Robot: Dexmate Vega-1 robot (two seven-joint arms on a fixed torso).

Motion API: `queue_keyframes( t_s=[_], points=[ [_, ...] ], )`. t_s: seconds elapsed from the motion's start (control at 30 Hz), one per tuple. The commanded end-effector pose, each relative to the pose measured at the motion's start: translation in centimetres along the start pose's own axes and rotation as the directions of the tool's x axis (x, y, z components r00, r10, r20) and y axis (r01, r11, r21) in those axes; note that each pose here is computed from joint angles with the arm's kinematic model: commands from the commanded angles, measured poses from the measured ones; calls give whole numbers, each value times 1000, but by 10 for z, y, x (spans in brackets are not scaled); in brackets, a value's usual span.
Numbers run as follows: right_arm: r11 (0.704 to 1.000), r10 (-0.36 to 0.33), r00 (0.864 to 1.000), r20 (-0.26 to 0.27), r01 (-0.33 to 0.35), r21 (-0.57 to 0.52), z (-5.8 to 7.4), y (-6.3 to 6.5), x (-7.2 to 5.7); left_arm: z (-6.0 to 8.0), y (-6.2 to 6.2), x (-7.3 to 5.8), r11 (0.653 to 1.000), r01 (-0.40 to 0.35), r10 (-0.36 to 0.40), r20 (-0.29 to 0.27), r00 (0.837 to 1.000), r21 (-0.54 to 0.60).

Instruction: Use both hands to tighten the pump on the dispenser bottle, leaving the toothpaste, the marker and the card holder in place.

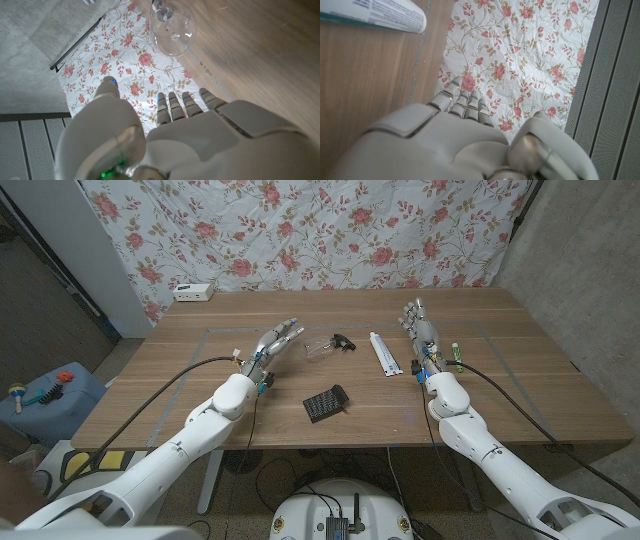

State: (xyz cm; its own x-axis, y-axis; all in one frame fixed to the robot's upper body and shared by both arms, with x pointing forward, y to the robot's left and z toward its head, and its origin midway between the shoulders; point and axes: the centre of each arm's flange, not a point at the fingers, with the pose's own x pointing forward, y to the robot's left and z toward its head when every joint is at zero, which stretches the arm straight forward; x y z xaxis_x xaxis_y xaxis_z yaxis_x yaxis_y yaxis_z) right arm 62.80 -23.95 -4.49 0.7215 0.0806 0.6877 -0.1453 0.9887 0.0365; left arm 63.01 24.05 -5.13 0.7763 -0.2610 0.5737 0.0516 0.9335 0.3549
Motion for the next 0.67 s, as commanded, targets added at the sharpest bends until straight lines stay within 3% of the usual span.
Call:
queue_keyframes(
  t_s=[0.03, 0.4, 0.67],
  points=[
    [999, 30, 1000, -3, -30, 15, 3, 4, 9, -9, 15, 1, 993, -36, 37, 10, 999, -113],
    [999, 29, 1000, -1, -29, 15, 8, 3, 13, -13, 22, 15, 981, -36, 40, 20, 999, -193],
    [999, 22, 999, -25, -21, 39, -1, -5, 15, -16, 10, 20, 958, -69, 74, 7, 997, -278]
  ],
)
